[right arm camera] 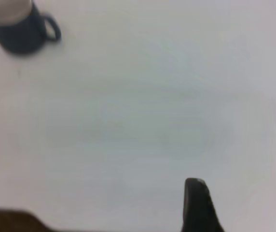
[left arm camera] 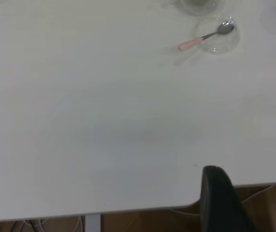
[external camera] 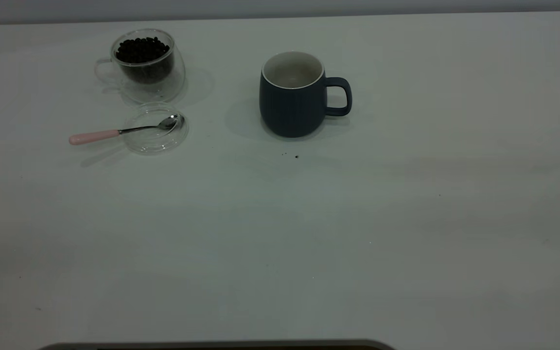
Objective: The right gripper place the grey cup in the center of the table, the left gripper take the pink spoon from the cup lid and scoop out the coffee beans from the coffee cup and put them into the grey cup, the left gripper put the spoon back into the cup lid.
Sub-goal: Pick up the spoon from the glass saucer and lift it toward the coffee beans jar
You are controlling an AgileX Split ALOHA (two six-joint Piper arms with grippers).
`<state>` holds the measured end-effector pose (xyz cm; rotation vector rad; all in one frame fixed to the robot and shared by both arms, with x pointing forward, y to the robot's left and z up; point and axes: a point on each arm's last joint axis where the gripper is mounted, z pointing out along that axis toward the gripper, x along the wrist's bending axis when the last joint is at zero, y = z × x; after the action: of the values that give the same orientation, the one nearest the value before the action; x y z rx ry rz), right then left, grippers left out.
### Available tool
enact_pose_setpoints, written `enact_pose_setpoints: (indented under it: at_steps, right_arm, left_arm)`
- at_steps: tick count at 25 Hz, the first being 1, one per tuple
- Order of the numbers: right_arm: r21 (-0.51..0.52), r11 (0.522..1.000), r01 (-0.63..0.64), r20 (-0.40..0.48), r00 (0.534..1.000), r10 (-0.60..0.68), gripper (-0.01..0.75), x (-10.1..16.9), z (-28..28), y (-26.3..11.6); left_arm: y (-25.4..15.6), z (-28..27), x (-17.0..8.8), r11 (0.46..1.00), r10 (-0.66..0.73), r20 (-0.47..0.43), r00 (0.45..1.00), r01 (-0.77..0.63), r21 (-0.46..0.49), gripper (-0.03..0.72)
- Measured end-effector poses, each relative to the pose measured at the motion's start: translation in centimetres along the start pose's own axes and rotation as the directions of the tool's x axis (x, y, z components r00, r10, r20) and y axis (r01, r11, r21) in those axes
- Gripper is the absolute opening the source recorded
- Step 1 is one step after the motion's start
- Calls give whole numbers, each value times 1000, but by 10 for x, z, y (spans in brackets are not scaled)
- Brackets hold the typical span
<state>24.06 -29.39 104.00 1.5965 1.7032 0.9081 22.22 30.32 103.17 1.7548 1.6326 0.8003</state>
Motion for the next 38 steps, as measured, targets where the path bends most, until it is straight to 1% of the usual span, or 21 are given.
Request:
enact_pose_setpoints:
  at_steps: [9,16,38]
  right_arm:
    - [-8,1000,4,27,1000,-4,496,-2,-1,-1]
    - [-9,1000,-2,5,1000,2,496,0,-1,-1]
    - [-8,1000,0,5,1000,0,496,0,-1,-1]
  left_arm:
    - [0,0,0,1000,2,0,1000,-2,0,370]
    - [0,0,0,1000,2,0,1000,-2,0,370]
    - [0,0,1,1000,1,-9,1000,-1,0,370]
